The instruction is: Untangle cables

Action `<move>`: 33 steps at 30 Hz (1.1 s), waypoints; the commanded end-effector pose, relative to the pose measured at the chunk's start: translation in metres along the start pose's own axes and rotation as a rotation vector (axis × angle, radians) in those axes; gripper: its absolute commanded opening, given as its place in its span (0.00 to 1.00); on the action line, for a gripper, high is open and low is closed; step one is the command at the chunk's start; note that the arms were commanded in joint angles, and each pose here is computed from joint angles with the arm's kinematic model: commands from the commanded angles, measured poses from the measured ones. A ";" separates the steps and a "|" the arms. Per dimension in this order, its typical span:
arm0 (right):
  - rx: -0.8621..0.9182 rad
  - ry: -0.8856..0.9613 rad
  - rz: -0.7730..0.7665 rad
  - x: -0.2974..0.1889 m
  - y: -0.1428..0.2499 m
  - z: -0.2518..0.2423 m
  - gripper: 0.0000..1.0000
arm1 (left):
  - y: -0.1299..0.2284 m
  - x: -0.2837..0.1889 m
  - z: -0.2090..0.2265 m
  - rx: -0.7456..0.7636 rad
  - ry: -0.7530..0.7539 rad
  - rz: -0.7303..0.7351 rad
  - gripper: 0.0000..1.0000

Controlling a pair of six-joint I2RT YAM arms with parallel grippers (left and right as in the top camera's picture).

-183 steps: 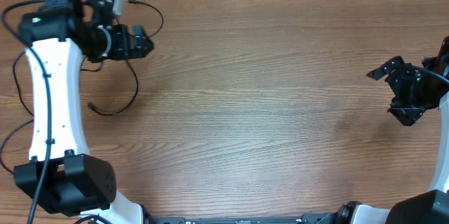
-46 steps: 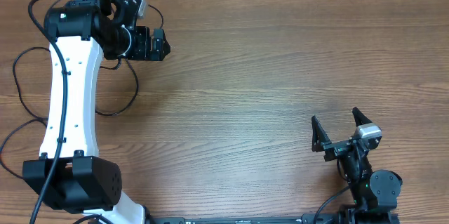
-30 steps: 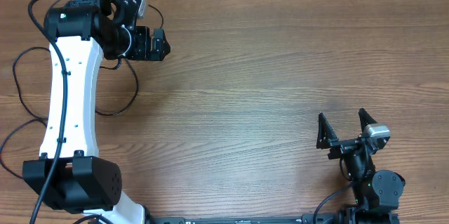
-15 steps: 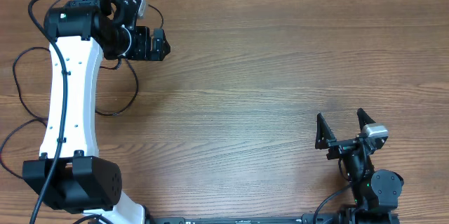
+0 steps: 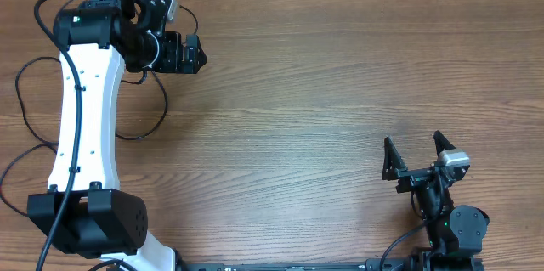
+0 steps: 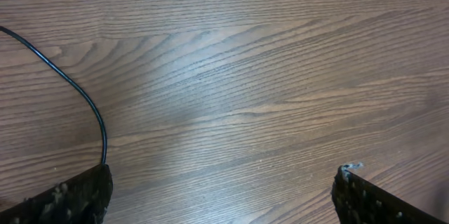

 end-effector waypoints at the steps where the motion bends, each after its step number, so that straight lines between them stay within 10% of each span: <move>1: -0.008 0.004 -0.008 0.000 0.001 0.000 1.00 | -0.003 -0.003 -0.002 0.000 0.000 -0.014 1.00; 33: -0.008 0.004 -0.008 0.000 0.001 0.000 1.00 | -0.003 0.005 0.003 -0.009 -0.008 0.009 0.99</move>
Point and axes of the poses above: each gripper's point midway between its finger pads, its own x axis out along the fingers, its own z axis along the line the jaws close on, y = z × x, the point moved 6 cm from there along -x, back along the fingers, and after that the axes turned 4 degrees about x, right-handed, at the moved point
